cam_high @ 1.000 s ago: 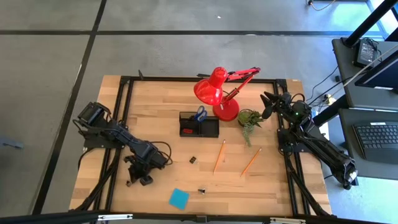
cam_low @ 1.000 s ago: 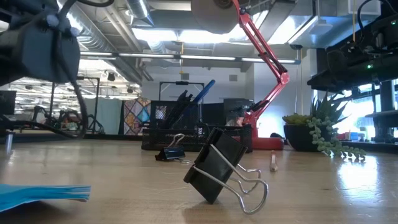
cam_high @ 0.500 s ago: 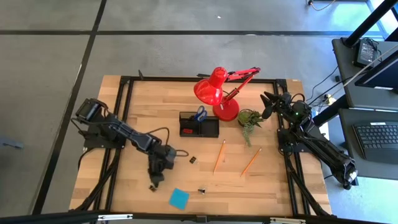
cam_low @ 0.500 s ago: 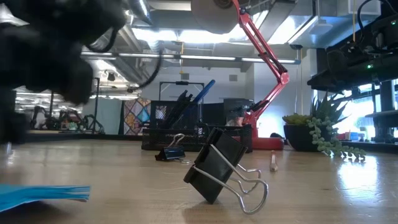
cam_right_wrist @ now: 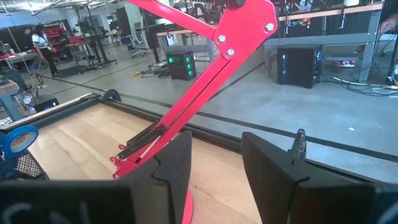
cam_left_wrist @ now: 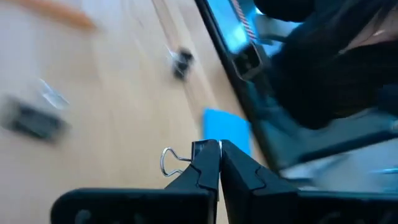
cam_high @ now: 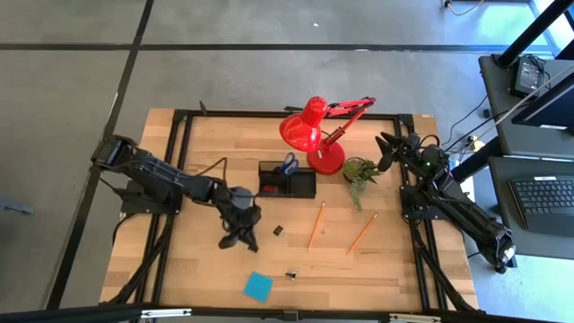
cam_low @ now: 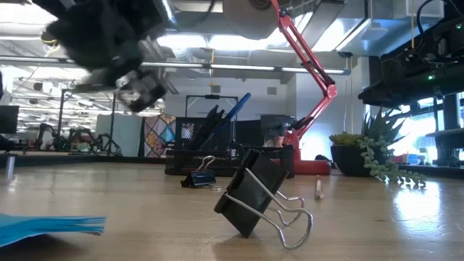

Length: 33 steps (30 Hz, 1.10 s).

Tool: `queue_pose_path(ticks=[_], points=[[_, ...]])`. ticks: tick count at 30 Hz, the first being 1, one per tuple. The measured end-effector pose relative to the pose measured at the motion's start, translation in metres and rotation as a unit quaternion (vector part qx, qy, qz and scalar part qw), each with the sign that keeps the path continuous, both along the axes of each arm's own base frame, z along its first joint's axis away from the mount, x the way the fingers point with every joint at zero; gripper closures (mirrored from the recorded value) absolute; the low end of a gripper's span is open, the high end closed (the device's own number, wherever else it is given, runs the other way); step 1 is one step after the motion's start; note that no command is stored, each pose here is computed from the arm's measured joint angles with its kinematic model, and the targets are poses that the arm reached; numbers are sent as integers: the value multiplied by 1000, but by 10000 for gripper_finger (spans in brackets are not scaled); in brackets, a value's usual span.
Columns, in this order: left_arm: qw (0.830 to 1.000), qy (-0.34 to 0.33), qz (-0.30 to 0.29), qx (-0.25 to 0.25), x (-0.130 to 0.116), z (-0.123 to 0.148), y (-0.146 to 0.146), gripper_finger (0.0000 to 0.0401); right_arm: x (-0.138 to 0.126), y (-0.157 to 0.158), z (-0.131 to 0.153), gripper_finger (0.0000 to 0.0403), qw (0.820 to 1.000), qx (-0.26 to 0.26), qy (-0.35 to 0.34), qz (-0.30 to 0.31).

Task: Pick and place office supplies into organizer
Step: Put the bottom left black binder clip into the black desk organizer

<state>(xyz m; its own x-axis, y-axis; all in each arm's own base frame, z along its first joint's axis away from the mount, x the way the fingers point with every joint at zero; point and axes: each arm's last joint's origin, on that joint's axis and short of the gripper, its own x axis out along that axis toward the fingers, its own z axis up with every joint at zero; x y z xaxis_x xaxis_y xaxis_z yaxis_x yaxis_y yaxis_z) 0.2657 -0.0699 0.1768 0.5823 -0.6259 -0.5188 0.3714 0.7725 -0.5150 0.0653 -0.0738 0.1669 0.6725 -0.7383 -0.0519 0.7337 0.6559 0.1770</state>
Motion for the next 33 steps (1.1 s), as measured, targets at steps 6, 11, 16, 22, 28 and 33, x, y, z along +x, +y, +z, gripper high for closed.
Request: queue_pose_path(ticks=[6, 11, 16, 22, 28, 33], points=[[982, -111, 45, 145, -2, 17, 12, 398, 0, 0, 0, 258, 1000, 0, 0, 0], [951, -128, 103, 262, -3, 18, 20, 398, 0, 0, 0, 258, 1000, 0, 1, 0], [930, -100, 149, 322, -3, 13, 37, 398, 0, 0, 0, 258, 1000, -2, 2, 0], [918, -104, 209, 320, -22, -5, 69, 398, 0, 0, 0, 258, 1000, -1, 2, 0], [902, -204, 232, 301, -39, -13, 78, 398, 0, 0, 0, 258, 1000, -1, 1, 0], [898, -210, 241, 301, -44, -19, 78, 398, 0, 0, 0, 258, 1000, 1, 0, 0]])
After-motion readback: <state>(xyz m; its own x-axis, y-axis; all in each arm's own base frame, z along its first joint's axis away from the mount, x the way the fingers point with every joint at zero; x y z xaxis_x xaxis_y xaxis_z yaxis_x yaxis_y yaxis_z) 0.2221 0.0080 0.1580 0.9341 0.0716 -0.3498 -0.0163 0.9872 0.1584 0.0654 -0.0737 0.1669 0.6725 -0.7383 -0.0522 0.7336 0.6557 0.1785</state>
